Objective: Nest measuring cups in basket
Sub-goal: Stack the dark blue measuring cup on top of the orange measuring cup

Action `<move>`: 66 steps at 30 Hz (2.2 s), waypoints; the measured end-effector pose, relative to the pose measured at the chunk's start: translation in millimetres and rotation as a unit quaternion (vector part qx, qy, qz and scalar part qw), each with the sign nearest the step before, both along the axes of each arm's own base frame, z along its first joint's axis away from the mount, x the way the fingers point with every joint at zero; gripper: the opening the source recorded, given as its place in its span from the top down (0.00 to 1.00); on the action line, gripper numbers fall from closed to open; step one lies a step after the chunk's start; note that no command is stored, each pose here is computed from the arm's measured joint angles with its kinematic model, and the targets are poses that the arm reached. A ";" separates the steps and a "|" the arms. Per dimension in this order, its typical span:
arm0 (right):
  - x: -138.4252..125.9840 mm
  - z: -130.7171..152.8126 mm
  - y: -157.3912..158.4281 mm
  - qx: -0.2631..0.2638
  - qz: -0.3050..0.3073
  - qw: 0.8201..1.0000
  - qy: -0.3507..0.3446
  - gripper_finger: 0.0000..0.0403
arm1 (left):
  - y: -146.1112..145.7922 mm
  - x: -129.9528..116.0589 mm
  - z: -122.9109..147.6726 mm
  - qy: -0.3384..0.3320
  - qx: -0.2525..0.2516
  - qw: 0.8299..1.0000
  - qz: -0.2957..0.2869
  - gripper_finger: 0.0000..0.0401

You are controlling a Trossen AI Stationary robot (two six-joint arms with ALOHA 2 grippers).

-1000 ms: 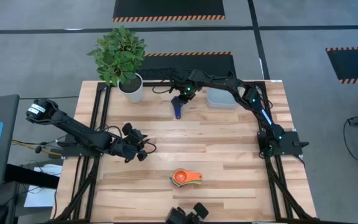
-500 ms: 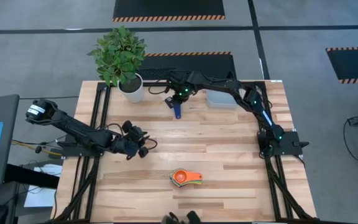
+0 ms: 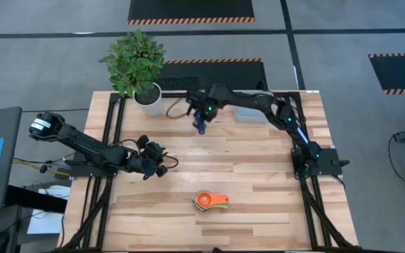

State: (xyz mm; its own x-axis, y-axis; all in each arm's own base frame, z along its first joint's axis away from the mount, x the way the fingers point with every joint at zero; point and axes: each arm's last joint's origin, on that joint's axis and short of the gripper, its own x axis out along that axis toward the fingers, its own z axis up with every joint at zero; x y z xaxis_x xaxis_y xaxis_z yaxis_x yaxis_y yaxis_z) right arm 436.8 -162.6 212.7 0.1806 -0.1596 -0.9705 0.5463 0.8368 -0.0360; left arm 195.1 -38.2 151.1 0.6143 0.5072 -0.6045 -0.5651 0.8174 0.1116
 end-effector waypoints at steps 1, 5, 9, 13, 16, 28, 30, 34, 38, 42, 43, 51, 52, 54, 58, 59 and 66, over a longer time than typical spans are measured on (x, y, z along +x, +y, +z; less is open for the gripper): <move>-2.8 1.6 8.2 -0.003 0.008 1.000 0.002 0.99 | -0.1 0.0 -0.1 0.000 -0.002 1.000 0.000 0.79; -18.3 -3.2 39.1 -0.003 0.035 0.999 -0.031 0.98 | 0.4 0.2 0.0 -0.005 -0.008 1.000 0.006 0.79; -48.8 -3.2 65.0 -0.017 0.025 0.994 -0.109 0.97 | 7.4 5.6 3.2 -0.026 -0.007 0.999 0.018 0.79; -76.2 1.2 89.1 -0.018 0.006 0.980 -0.200 0.97 | 29.4 22.2 10.6 -0.077 -0.018 0.997 0.019 0.79; -96.1 9.0 102.1 -0.036 0.005 0.967 -0.250 0.94 | 54.1 39.2 17.7 -0.107 -0.033 0.994 -0.004 0.79; -167.6 -2.6 114.9 -0.161 -0.072 0.943 -0.283 0.87 | 137.1 114.4 24.4 -0.019 -0.021 1.000 0.014 0.79; -172.6 -5.1 114.0 -0.166 -0.078 0.942 -0.280 0.86 | 146.9 125.2 22.6 -0.009 -0.026 1.000 0.009 0.79; -180.4 -6.0 112.7 -0.160 -0.091 0.947 -0.263 0.85 | 165.2 143.1 18.9 0.029 -0.025 0.999 0.026 0.79; -180.5 -3.9 114.5 -0.154 -0.091 0.946 -0.270 0.84 | 189.9 156.2 15.7 0.071 -0.010 0.996 0.057 0.79; -178.8 -3.1 121.6 -0.141 -0.095 0.944 -0.282 0.83 | 216.3 162.1 10.4 0.107 -0.008 0.992 0.071 0.79; -178.6 -3.3 123.5 -0.138 -0.094 0.945 -0.283 0.83 | 222.8 163.1 8.4 0.109 -0.015 0.992 0.067 0.79; -180.1 -6.4 138.5 -0.122 -0.079 0.952 -0.269 0.83 | 251.6 159.5 2.0 0.076 -0.118 0.990 0.022 0.79; -180.4 -6.8 139.5 -0.121 -0.079 0.953 -0.267 0.83 | 254.1 158.3 2.2 0.074 -0.118 0.990 0.025 0.79; -180.6 -7.0 140.8 -0.120 -0.076 0.954 -0.265 0.83 | 257.7 155.2 1.6 0.077 -0.122 0.989 0.032 0.79; -180.5 -7.0 140.7 -0.121 -0.076 0.954 -0.265 0.83 | 261.9 153.1 -5.9 0.088 -0.128 0.987 0.036 0.79; -180.5 -7.1 140.7 -0.121 -0.076 0.954 -0.265 0.83 | 261.2 153.3 -10.7 0.092 -0.138 0.986 0.029 0.79; -181.3 -7.8 142.7 -0.112 -0.089 0.954 -0.265 0.83 | 256.9 157.6 -21.9 0.098 -0.160 0.982 0.011 0.83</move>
State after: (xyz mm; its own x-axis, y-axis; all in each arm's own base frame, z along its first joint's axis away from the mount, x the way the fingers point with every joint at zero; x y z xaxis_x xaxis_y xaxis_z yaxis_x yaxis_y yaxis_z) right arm 255.6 -19.9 204.9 0.5868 -0.4258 -0.6888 0.6701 0.7328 0.1179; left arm 352.7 218.7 129.1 0.4618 0.2834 -0.8405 -0.5760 0.8164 -0.0411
